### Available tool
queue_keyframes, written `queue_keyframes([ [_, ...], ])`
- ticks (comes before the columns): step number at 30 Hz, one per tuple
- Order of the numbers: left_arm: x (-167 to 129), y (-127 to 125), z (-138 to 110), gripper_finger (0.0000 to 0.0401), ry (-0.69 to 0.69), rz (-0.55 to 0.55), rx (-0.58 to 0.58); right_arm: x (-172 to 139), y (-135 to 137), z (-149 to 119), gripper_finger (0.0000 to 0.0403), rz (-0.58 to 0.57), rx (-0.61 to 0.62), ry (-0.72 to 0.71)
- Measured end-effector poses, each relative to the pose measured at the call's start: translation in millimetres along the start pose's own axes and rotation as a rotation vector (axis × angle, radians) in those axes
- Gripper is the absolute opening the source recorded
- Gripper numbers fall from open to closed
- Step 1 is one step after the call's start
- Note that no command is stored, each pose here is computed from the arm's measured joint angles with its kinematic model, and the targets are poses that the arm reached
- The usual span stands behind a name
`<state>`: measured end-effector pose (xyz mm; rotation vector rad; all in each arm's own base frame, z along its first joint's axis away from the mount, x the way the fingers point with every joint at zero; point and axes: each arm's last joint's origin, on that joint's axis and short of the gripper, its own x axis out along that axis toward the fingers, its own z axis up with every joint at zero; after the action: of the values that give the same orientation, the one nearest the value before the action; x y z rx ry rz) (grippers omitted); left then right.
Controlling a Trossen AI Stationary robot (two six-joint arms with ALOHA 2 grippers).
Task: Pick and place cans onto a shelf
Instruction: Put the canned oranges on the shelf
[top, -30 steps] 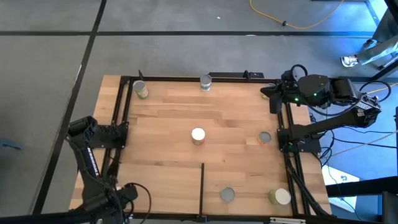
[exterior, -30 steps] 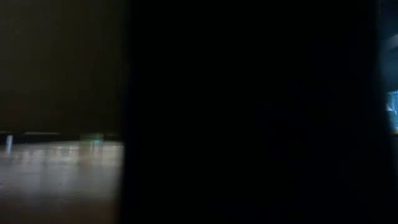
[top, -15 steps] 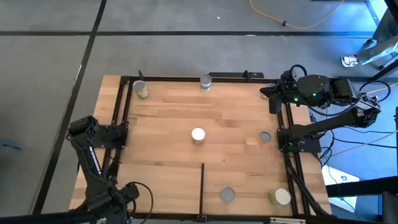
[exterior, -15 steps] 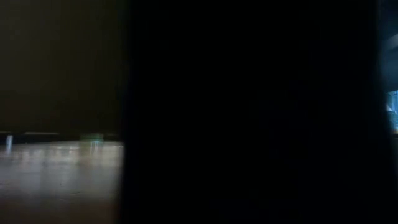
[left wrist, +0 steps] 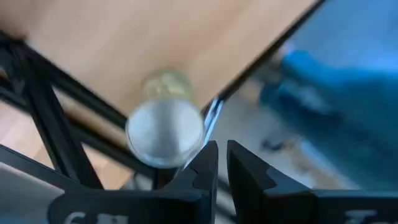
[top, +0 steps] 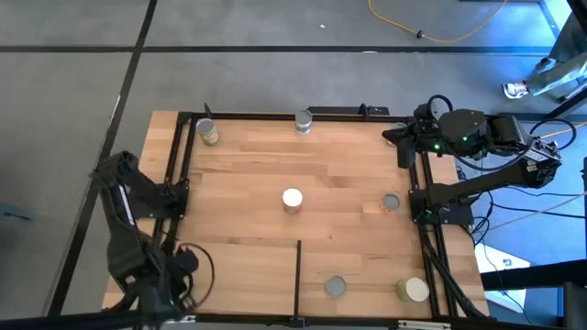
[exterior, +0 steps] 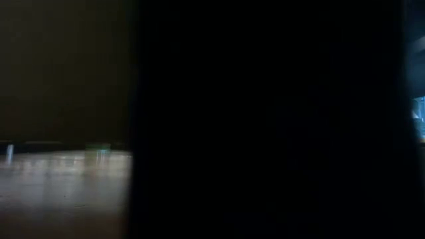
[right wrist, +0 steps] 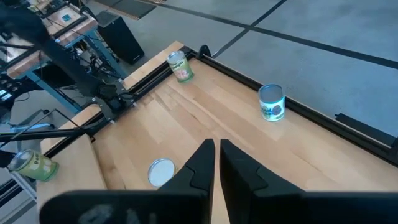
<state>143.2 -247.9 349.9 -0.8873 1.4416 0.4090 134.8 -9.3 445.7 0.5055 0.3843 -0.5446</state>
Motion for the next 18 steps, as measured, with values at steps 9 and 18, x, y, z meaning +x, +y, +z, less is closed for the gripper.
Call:
queue_keyframes([
  [9, -57.5, 42.3, 33.7, 0.0027, -0.142, -0.088, -0.173, 1.2, 0.6, 0.0, 0.0028, -0.002, -0.002, 0.002],
  [18, -98.5, 80.0, 81.7, 0.0027, -0.451, -0.199, -0.276, 2.1, 0.8, 0.0, 0.0028, -0.007, -0.034, 0.003],
])
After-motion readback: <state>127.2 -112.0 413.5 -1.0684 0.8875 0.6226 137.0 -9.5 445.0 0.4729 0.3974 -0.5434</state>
